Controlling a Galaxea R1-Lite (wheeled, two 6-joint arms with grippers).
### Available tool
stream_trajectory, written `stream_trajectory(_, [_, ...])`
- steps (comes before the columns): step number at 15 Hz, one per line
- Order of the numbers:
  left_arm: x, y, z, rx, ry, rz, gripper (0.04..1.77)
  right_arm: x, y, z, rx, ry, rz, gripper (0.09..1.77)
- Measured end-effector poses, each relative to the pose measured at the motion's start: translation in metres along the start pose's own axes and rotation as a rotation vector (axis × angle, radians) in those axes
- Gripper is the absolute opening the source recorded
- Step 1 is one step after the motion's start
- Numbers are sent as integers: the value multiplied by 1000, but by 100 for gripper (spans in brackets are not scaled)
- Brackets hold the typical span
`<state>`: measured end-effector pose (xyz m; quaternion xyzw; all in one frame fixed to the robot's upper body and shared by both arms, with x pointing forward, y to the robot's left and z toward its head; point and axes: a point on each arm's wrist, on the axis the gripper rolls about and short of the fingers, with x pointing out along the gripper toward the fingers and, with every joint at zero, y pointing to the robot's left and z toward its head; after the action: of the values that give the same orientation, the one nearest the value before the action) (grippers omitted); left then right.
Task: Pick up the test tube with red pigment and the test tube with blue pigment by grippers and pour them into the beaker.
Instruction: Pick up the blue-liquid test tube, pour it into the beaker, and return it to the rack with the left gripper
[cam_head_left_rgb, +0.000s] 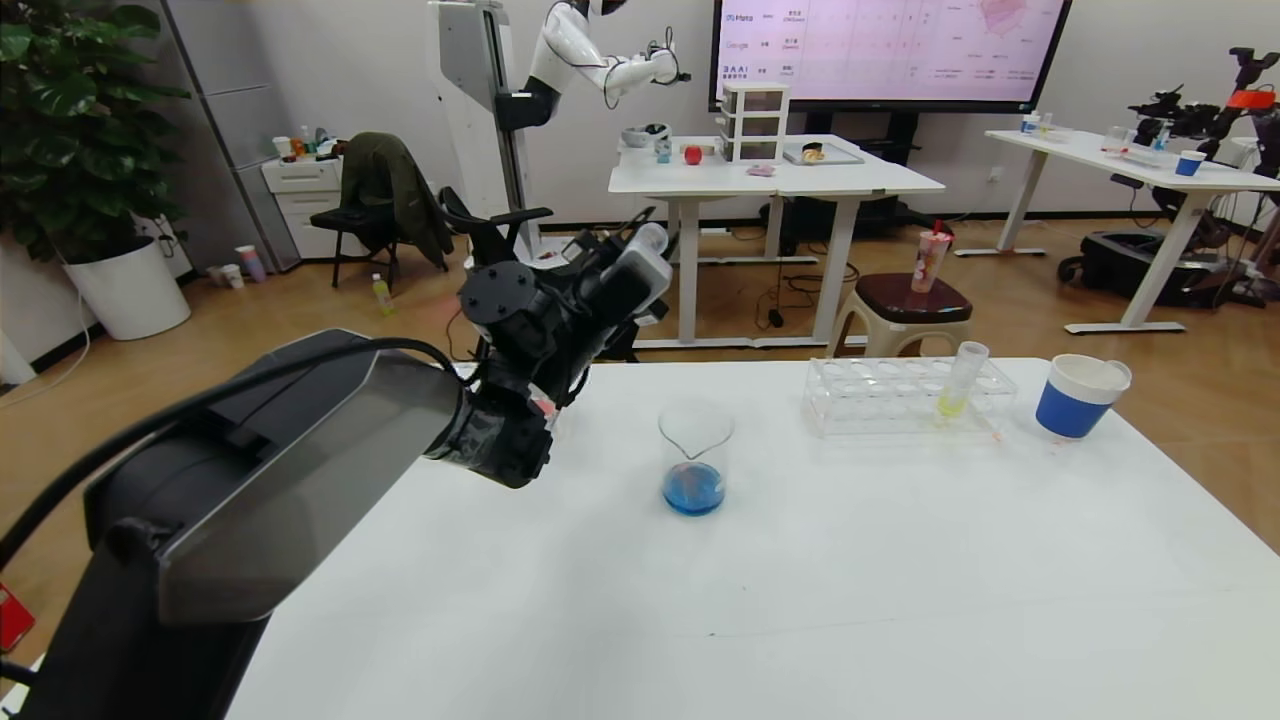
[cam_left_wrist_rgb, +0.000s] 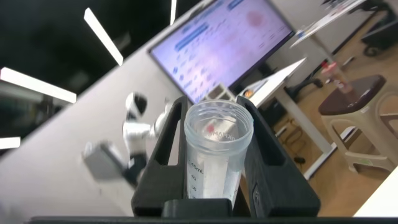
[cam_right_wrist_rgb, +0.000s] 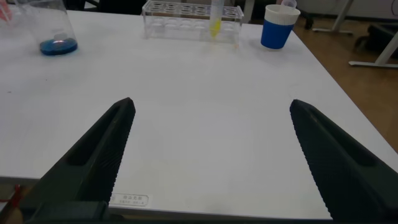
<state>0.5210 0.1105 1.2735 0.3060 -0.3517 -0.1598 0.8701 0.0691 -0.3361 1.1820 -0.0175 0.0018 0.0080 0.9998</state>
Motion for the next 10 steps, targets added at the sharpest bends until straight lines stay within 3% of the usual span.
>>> stream_trajectory(3, [3, -1, 6, -253, 306, 186, 53, 0, 0, 0, 0, 0, 0, 174])
stream_trajectory(5, [2, -5, 6, -397, 463, 245, 53, 0, 0, 0, 0, 0, 0, 174])
stream_trajectory(8, [-8, -11, 6, -586, 656, 246, 53, 0, 0, 0, 0, 0, 0, 174])
stream_trajectory(10, [-14, -13, 15, -706, 706, 257, 53, 0, 0, 0, 0, 0, 0, 174])
